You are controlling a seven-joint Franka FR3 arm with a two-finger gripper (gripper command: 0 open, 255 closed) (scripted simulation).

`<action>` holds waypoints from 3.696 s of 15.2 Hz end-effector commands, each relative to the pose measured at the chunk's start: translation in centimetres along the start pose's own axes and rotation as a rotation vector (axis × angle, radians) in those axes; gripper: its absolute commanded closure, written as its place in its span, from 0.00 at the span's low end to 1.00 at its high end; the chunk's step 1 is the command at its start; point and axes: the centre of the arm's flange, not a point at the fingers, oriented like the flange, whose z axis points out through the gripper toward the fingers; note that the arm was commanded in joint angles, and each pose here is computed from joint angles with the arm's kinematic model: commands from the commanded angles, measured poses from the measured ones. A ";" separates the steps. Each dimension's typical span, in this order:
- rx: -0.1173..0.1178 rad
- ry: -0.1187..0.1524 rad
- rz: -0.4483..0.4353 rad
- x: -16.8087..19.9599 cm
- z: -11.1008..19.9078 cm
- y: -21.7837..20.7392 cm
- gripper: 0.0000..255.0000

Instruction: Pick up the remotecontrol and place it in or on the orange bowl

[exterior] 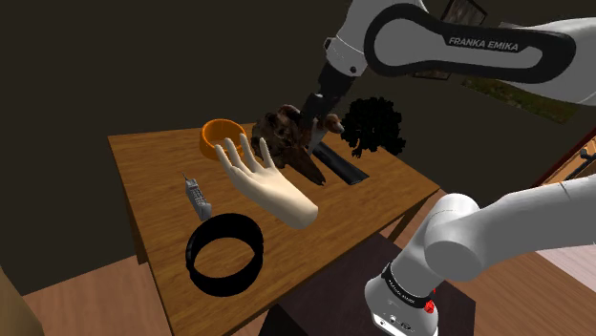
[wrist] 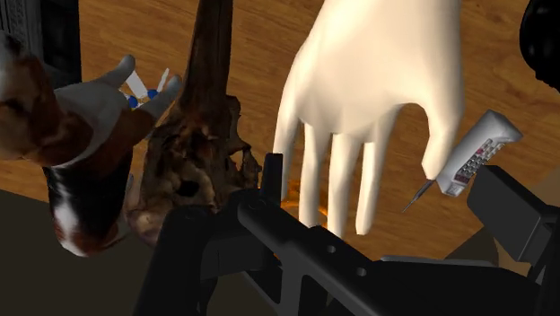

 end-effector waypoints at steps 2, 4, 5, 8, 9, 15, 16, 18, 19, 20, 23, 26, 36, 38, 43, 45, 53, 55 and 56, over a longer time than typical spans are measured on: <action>0.000 -0.005 0.002 2.0 2.5 -2.3 0.00; -0.001 -0.010 0.004 3.3 4.3 -3.8 0.00; -0.001 -0.012 0.004 4.0 5.1 -4.6 0.00; -0.002 -0.019 0.006 6.0 7.8 -6.9 0.00; -0.002 -0.021 0.007 6.6 8.7 -7.6 0.00; -0.004 -0.034 0.011 10.5 14.1 -12.1 0.00; -0.004 -0.036 0.011 11.2 15.0 -12.9 0.00; -0.005 -0.041 0.012 12.5 16.8 -14.4 0.00; -0.005 -0.043 0.013 13.1 17.7 -15.1 0.00; -0.005 -0.045 0.014 13.8 18.6 -15.9 0.00; -0.006 -0.052 0.016 15.7 21.3 -18.1 0.00; -0.007 -0.058 0.017 17.6 24.1 -20.3 0.00; -0.007 -0.060 0.018 17.8 28.8 -20.9 0.00; -0.007 -0.060 0.018 17.8 28.8 -20.9 0.00; -0.007 -0.060 0.018 17.8 28.8 -20.9 1.00; -0.007 -0.060 0.018 17.8 28.8 -20.9 1.00; -0.007 -0.060 0.018 17.9 28.3 -20.9 1.00; -0.007 -0.060 0.018 18.2 27.3 -20.8 1.00; -0.007 -0.060 0.018 18.3 26.8 -20.8 1.00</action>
